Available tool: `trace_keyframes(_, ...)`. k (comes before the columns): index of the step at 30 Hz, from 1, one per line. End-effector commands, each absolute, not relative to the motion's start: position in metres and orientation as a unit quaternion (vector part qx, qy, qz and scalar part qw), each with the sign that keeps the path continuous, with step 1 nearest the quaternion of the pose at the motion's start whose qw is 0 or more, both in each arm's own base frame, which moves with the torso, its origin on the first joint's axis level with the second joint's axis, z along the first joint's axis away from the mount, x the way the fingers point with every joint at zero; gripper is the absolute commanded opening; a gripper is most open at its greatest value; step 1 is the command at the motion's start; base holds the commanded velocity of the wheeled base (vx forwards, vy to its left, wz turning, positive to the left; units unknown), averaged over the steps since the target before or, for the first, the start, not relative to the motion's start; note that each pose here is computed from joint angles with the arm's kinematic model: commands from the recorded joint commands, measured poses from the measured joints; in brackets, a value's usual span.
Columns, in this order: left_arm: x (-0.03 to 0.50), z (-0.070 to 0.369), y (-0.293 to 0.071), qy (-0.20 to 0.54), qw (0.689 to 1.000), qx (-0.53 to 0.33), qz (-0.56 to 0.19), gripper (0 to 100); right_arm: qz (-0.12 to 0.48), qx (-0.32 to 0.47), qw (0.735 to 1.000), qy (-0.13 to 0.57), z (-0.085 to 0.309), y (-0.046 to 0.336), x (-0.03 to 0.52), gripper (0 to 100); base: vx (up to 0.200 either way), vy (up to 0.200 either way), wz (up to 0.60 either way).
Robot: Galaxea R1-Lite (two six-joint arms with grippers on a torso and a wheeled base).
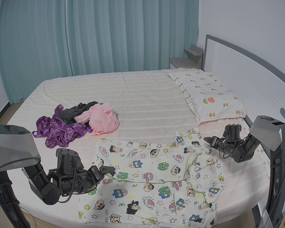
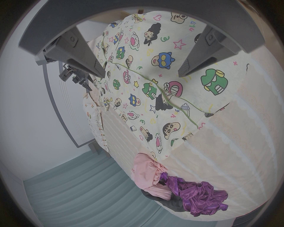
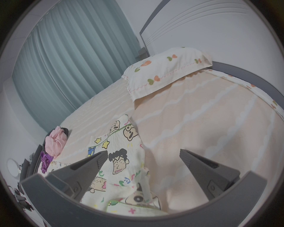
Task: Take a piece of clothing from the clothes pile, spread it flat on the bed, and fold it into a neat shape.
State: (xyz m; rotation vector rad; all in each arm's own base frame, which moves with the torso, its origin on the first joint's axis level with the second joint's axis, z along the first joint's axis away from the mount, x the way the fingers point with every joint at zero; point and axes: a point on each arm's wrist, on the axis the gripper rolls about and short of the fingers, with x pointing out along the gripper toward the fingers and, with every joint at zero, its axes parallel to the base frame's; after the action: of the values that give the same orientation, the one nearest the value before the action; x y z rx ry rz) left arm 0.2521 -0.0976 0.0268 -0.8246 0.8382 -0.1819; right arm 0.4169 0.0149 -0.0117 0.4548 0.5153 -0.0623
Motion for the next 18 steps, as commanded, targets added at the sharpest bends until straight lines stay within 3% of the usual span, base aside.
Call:
trace_keyframes(1, 0.251, 0.027, -0.097, 0.395, 0.828, -0.388, -0.086, 100, -0.031, 0.252, 0.944, 0.210, 0.038, 0.006, 0.367, 100, 0.000, 0.000, 0.00)
trace_keyframes(7, 0.249, 0.028, -0.097, 0.394, 0.830, -0.386, -0.085, 100, -0.027, 0.256, 0.943, 0.213, 0.051, 0.010, 0.308, 100, -0.200, 0.000, 0.00)
trace_keyframes(18, 0.247, 0.027, -0.094, 0.399, 0.830, -0.382, -0.078, 100, -0.006, 0.258, 0.932, 0.256, 0.035, 0.023, 0.210, 100, -0.200, 0.000, 0.00)
